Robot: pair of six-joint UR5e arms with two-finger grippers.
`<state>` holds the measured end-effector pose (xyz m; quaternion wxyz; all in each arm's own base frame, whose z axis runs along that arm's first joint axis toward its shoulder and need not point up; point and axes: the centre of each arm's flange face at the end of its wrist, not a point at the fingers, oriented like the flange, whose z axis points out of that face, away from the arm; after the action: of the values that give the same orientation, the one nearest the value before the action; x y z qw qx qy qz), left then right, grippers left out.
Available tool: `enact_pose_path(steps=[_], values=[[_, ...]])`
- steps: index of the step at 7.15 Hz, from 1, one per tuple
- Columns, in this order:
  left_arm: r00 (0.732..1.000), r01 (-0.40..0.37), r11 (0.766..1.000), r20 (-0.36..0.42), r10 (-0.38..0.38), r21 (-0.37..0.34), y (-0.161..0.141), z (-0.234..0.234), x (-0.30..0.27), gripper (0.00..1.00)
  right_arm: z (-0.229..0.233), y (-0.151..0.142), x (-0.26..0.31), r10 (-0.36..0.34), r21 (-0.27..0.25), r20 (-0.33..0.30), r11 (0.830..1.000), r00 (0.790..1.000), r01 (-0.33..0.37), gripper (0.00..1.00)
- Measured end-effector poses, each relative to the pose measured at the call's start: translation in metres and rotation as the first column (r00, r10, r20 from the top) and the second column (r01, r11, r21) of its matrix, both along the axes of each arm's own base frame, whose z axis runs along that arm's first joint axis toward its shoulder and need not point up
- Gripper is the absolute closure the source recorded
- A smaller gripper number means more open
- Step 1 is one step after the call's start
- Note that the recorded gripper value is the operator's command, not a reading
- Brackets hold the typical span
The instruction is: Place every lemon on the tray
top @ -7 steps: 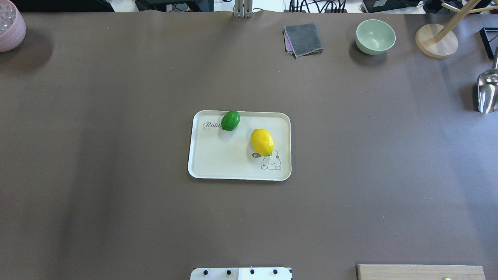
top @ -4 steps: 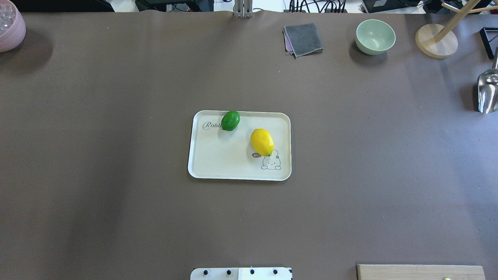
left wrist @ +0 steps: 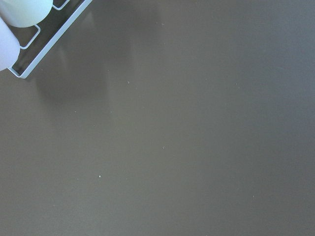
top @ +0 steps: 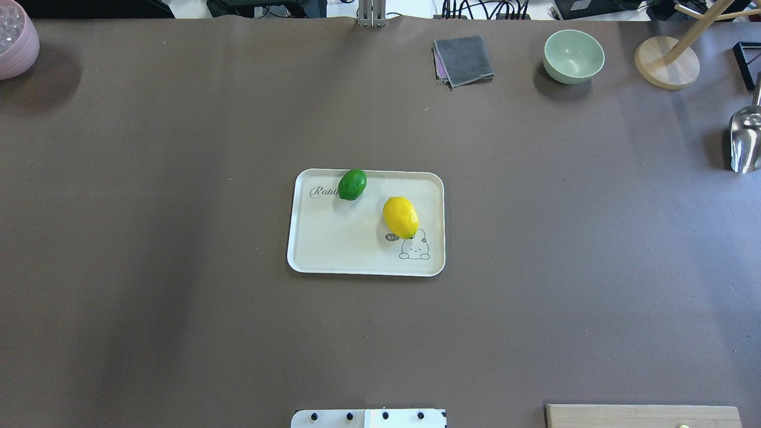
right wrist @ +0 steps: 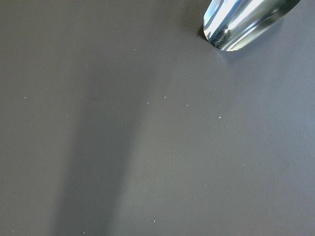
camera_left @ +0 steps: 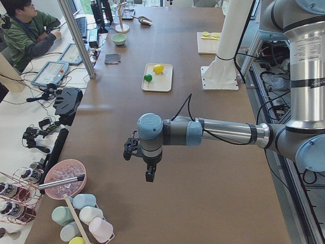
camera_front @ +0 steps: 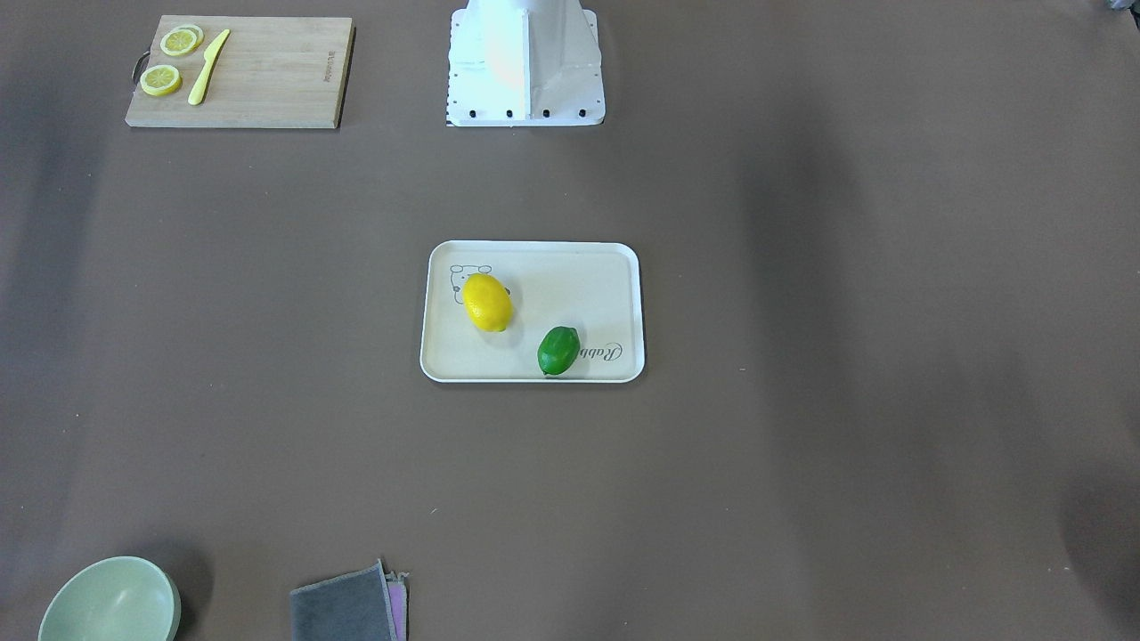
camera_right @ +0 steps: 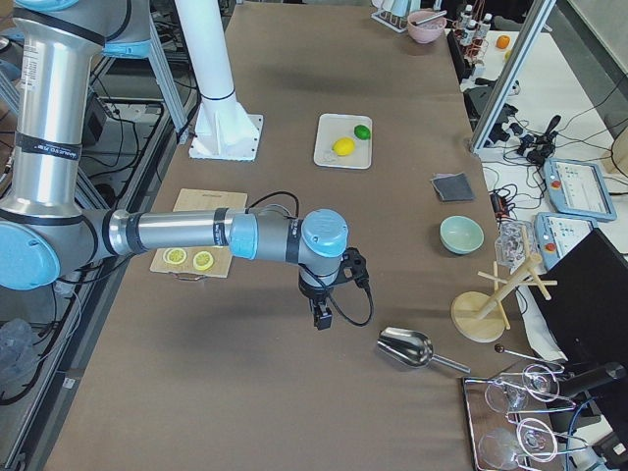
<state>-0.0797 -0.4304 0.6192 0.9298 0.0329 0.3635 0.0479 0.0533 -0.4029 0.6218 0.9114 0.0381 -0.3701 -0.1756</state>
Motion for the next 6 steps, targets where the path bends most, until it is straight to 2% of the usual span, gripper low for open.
enact_pose_path(steps=[6], values=[[1.000, 0.001, 1.000, -0.002, -0.001, 0.002, 0.0018, -0.0014, -0.0001, 0.02, 0.0049, 0.0047, 0.0002, -0.001, -0.011, -0.001, 1.000, 1.000, 0.001, 0.00]])
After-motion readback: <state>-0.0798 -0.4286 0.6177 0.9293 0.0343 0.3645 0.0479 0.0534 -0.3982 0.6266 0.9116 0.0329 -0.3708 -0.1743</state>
